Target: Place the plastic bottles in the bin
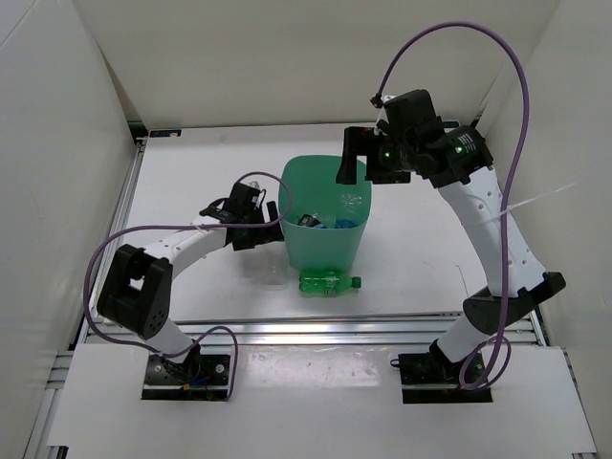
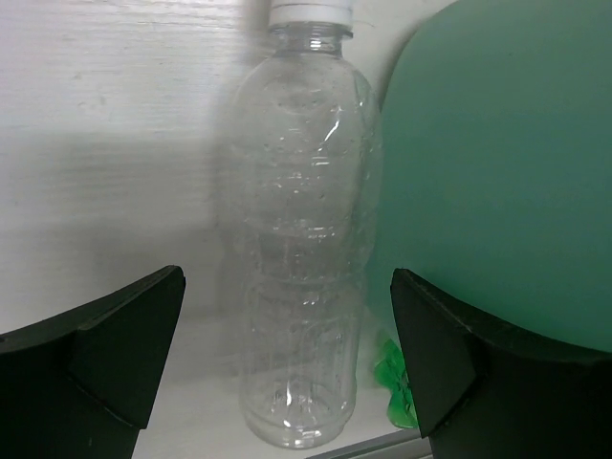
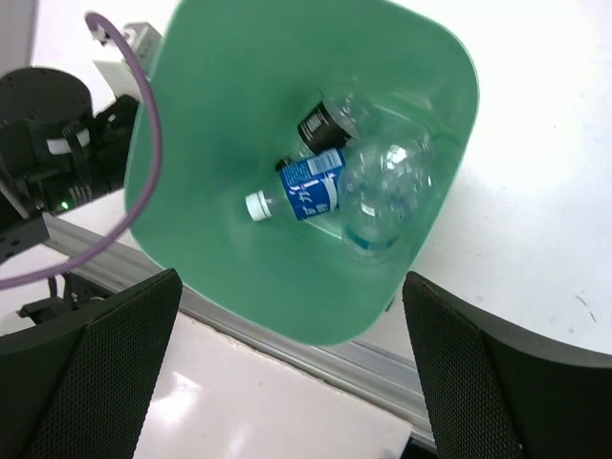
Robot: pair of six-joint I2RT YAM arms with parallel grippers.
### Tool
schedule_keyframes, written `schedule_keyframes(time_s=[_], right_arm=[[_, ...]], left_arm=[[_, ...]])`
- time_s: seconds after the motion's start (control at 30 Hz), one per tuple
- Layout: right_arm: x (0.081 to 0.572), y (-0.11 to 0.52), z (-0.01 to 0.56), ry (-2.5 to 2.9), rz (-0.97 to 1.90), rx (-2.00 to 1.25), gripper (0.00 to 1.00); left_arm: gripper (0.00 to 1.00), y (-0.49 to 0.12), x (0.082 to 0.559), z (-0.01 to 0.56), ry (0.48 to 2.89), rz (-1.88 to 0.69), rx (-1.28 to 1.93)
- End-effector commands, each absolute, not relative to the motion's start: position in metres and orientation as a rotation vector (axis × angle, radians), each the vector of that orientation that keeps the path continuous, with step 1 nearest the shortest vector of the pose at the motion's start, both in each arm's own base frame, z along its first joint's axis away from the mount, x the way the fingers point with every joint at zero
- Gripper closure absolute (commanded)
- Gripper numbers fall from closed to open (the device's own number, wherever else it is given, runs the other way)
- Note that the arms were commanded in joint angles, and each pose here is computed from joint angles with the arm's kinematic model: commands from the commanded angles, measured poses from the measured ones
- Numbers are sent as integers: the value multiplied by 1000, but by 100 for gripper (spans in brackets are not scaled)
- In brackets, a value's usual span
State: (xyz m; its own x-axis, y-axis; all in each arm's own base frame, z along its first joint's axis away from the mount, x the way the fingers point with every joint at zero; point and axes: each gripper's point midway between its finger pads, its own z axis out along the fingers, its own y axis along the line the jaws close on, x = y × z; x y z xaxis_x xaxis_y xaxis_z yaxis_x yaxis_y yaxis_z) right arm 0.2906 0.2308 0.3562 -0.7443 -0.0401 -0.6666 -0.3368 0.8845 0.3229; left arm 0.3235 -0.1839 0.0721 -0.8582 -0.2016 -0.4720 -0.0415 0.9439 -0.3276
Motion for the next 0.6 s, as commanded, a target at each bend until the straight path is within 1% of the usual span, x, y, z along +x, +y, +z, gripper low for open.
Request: schedule_keyframes(time_s=[0.0,0.03,0.13,0.17,0.2,0.3,0.33,0.43,0.47,0.5,0.53,0.57], right_arm=[[286,219,361,2349,566,-279,0],[283,217,362,2346,567,-279,0],[283,213,358,2355,559,-268,0],[281,212,361,2346,563,-268,0],[281,212,358,2355,559,-268,0],[281,212,355,2366,555,-269,0],[281,212,355,2366,555,-269,0],[280,212,352,2375,551,-269,0],[280,212,352,2375,551,-269,0],[280,212,352,2375,551,-269,0],[280,212,352,2375,551,-269,0],[280,212,352,2375,551,-269,0]], left_arm=[[0,-205,332,80,2552,-533,-116],[0,-205,333,74,2561,-528,-116],[8,-211,332,67,2583,-561,-117],[12,-210,327,57,2615,-559,-117],[21,-212,326,57,2618,-574,-112],[35,-210,322,49,2641,-562,-115],[42,-208,321,52,2630,-551,-119],[55,-201,324,69,2568,-530,-113],[55,-199,325,83,2533,-532,-115],[58,-196,322,86,2526,-519,-120],[58,-191,322,91,2511,-493,-131],[60,-188,322,107,2479,-488,-123]])
